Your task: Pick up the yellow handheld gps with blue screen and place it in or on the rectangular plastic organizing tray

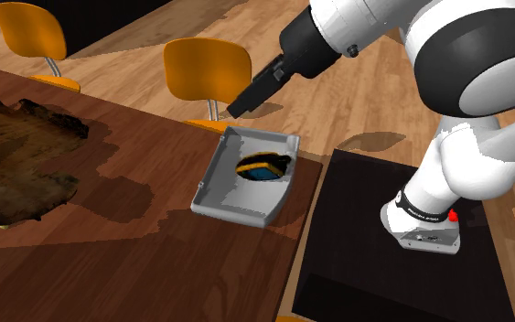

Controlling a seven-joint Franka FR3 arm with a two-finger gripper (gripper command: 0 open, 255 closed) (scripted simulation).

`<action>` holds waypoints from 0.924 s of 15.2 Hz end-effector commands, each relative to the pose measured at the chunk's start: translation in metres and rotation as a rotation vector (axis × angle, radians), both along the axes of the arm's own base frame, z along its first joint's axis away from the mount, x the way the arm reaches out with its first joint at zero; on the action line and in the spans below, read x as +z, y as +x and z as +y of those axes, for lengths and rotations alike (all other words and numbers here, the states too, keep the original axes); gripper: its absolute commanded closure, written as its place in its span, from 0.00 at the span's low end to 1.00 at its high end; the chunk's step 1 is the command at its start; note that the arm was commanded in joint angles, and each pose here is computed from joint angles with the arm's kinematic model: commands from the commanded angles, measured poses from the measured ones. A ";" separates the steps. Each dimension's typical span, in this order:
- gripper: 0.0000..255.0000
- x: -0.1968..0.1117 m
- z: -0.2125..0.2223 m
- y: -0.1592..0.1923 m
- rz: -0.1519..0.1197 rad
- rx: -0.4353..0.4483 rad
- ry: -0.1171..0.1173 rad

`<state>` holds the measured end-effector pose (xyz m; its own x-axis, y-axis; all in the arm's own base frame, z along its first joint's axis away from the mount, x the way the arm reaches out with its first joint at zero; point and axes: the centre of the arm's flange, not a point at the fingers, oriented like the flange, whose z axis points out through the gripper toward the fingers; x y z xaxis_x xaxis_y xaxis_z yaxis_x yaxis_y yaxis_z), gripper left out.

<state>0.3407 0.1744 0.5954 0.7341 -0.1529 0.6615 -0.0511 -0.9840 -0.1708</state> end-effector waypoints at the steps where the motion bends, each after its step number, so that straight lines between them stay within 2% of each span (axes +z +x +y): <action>1: 0.00 0.000 0.000 0.000 0.000 0.000 0.000; 2: 0.00 0.000 0.000 0.000 0.000 0.000 0.000; 6: 0.00 0.036 -0.005 -0.034 0.000 0.000 0.000; 14: 0.00 0.036 -0.005 -0.034 0.000 0.000 0.000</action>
<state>0.3068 0.1697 0.6319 0.7341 -0.1529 0.6616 -0.0510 -0.9840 -0.1708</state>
